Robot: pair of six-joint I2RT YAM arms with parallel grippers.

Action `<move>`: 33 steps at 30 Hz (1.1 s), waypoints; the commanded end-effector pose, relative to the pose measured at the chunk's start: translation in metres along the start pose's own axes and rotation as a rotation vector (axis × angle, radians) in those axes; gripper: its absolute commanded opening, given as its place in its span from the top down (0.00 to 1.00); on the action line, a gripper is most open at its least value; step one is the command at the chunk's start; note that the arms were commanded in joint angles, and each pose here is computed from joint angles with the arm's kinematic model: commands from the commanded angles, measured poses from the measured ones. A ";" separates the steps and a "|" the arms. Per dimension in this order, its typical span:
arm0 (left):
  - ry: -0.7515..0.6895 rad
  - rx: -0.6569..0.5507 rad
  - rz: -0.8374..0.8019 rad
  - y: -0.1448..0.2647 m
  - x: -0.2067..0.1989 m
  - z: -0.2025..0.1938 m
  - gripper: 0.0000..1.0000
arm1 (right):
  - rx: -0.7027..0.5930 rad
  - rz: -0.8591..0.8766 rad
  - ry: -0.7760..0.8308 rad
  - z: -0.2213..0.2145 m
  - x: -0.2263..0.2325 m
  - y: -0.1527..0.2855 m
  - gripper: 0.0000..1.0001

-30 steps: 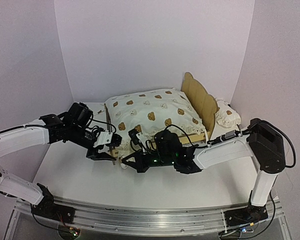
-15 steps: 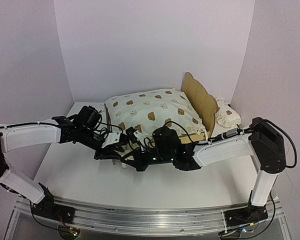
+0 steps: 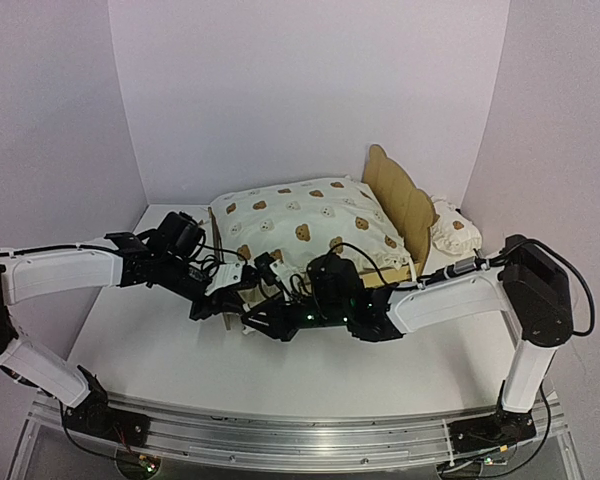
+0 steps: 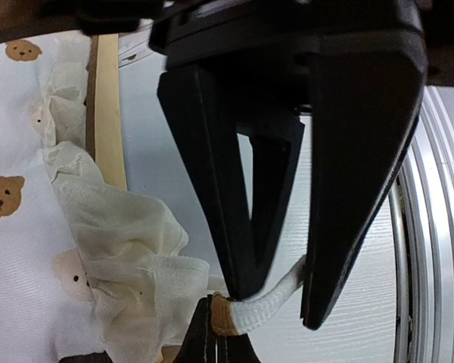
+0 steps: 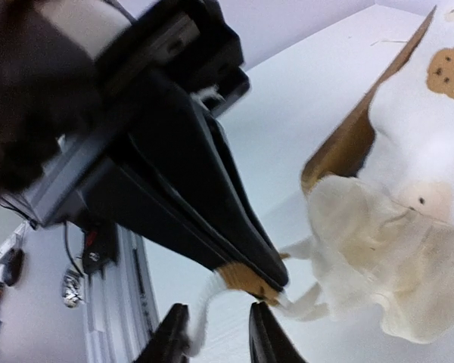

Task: Set up the pet bed

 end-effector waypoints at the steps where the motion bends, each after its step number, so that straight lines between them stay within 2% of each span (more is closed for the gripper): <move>1: 0.054 -0.012 0.117 0.011 0.027 0.019 1.00 | -0.034 -0.126 0.024 -0.011 -0.019 0.016 0.64; 3: 0.073 -0.015 0.151 0.015 0.035 0.022 1.00 | -0.043 -0.148 0.033 -0.023 -0.025 0.019 0.62; 7: 0.104 -0.023 0.204 0.023 0.050 0.028 1.00 | -0.099 -0.163 0.158 -0.048 -0.029 0.013 0.55; 13: 0.119 -0.035 0.225 0.030 0.061 0.035 1.00 | -0.240 -0.236 0.227 -0.044 -0.048 -0.021 0.51; 18: 0.128 -0.041 0.229 0.032 0.062 0.036 1.00 | -0.317 -0.291 0.224 -0.038 -0.064 -0.053 0.51; 25: 0.129 -0.048 0.230 0.032 0.061 0.036 1.00 | -0.354 -0.312 0.144 -0.040 -0.078 -0.080 0.53; 28: 0.130 -0.050 0.230 0.032 0.061 0.036 1.00 | -0.355 -0.312 0.121 -0.044 -0.083 -0.089 0.57; 29: 0.133 -0.050 0.229 0.032 0.061 0.036 1.00 | -0.358 -0.310 0.113 -0.044 -0.084 -0.091 0.62; 31: 0.139 -0.052 0.231 0.033 0.061 0.036 1.00 | -0.360 -0.301 0.093 -0.044 -0.085 -0.094 0.78; 33: 0.142 -0.054 0.239 0.035 0.062 0.037 1.00 | -0.350 -0.285 0.067 -0.048 -0.085 -0.096 0.86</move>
Point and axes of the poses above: each gripper's point midway between its finger pads, its own y axis back along the fingers, its own x axis along the line the jaws close on, z = x × y, the point moved 7 cm from there along y, back along the fingers, and after that the axes turned 6 degrees about -y, right-handed, at the moved point
